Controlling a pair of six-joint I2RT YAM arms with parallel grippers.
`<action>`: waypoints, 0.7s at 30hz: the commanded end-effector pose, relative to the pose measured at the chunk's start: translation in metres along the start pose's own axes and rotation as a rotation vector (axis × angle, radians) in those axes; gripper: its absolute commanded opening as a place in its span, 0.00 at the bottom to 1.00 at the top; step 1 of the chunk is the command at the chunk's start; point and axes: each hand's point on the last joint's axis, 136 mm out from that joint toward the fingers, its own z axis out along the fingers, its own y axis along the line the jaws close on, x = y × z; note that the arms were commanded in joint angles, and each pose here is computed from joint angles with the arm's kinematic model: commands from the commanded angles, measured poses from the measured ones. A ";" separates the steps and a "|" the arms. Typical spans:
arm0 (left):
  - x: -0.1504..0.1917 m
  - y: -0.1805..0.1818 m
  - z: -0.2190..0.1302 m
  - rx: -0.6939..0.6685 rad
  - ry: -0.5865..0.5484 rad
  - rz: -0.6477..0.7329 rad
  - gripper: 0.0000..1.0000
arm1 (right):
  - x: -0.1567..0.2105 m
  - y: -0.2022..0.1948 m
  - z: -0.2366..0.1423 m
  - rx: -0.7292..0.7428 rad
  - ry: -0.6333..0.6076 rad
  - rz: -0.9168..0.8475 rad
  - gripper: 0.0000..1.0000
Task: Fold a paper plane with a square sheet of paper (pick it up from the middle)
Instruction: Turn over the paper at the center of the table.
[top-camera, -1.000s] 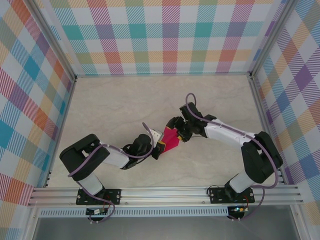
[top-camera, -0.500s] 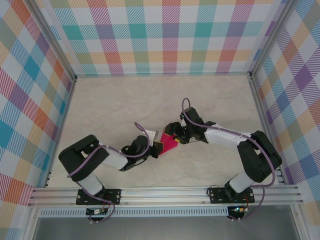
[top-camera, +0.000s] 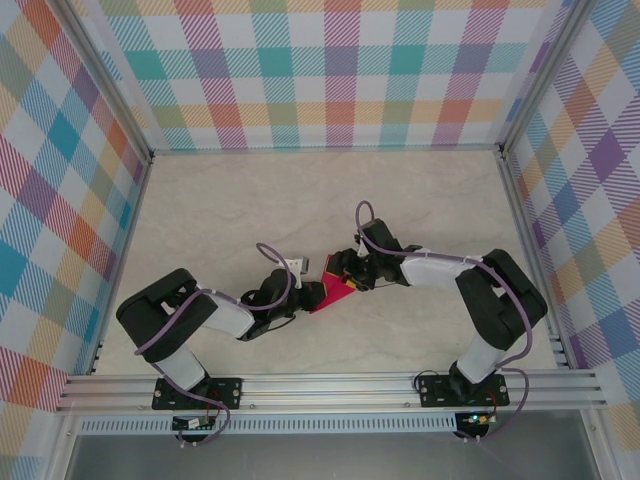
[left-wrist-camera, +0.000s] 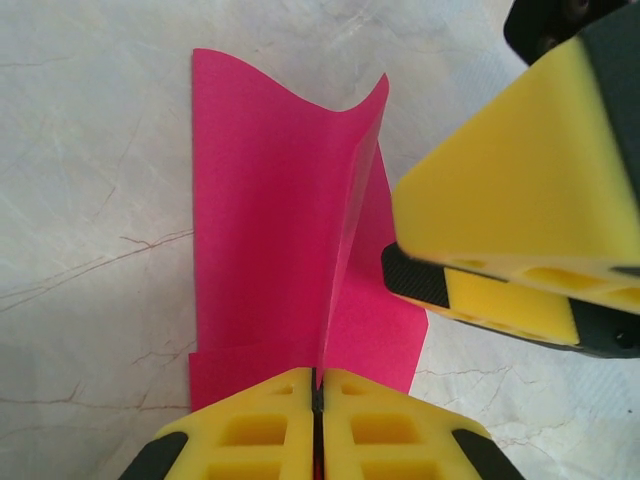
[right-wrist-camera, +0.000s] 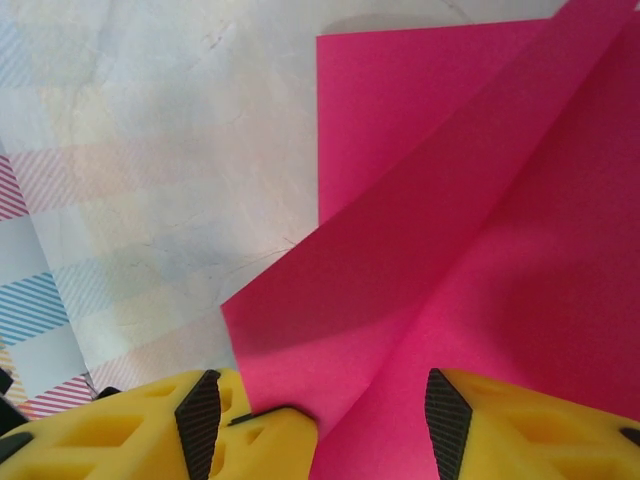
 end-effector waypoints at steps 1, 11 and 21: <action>-0.004 0.004 -0.001 0.005 -0.022 -0.058 0.09 | -0.001 -0.003 0.006 -0.002 0.005 -0.018 0.58; 0.004 0.007 0.003 0.026 0.035 -0.135 0.12 | -0.003 -0.014 0.017 0.049 0.032 0.000 0.57; 0.002 0.006 0.001 0.022 0.058 -0.170 0.15 | 0.002 -0.033 0.020 0.154 0.065 0.022 0.55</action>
